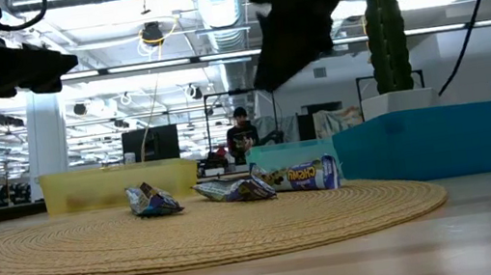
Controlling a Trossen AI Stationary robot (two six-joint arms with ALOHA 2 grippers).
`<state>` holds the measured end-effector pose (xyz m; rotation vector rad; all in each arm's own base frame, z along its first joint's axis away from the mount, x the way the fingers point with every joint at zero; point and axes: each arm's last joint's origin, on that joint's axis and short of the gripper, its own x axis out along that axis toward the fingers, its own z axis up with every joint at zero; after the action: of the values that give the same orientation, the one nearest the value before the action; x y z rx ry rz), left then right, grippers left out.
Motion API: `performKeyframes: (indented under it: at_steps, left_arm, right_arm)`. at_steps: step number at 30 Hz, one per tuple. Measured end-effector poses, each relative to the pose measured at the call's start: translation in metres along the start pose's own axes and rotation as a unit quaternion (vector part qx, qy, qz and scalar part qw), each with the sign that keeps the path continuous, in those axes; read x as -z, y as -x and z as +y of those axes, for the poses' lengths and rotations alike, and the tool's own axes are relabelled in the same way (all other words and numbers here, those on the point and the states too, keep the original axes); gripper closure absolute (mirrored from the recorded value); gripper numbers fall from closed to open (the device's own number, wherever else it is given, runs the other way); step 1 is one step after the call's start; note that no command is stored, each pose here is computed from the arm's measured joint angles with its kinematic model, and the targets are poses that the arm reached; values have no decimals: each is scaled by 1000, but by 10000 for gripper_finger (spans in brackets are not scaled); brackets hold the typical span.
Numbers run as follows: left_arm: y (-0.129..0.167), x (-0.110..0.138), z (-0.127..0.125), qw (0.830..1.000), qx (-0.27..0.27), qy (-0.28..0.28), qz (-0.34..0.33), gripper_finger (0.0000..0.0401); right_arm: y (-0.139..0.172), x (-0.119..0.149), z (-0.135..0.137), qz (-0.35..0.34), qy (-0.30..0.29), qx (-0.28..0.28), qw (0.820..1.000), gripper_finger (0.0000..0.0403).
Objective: Pick and place Granola Bars by type
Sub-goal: Put the blue granola bar into the blue bin
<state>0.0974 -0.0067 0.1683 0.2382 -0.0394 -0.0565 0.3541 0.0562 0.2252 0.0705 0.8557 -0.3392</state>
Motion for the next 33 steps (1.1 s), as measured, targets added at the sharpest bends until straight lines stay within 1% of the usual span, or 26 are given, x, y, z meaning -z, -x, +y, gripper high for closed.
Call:
performKeyframes:
  at_steps: [4,6,10,15,21,29,33]
  left_arm:
    - [0,0,0,1000,0,0,0,261]
    - [0,0,0,1000,0,0,0,261]
    - [0,0,0,1000,0,0,0,261]
    - [0,0,0,1000,0,0,0,261]
    - [0,0,0,1000,0,0,0,261]
    - [0,0,0,1000,0,0,0,261]
    - [0,0,0,1000,0,0,0,261]
  right_arm:
    - [-14,4,-1,30,-50,18,998,249]
    - [-21,9,-2,49,-58,27,997,249]
    - [-34,17,1,78,-72,22,994,249]
    - [-47,25,5,108,-73,6,991,249]
    - [-61,33,5,129,-69,17,989,249]
    - [-70,38,5,142,-58,19,988,249]
    - [-73,38,6,142,-60,11,988,249]
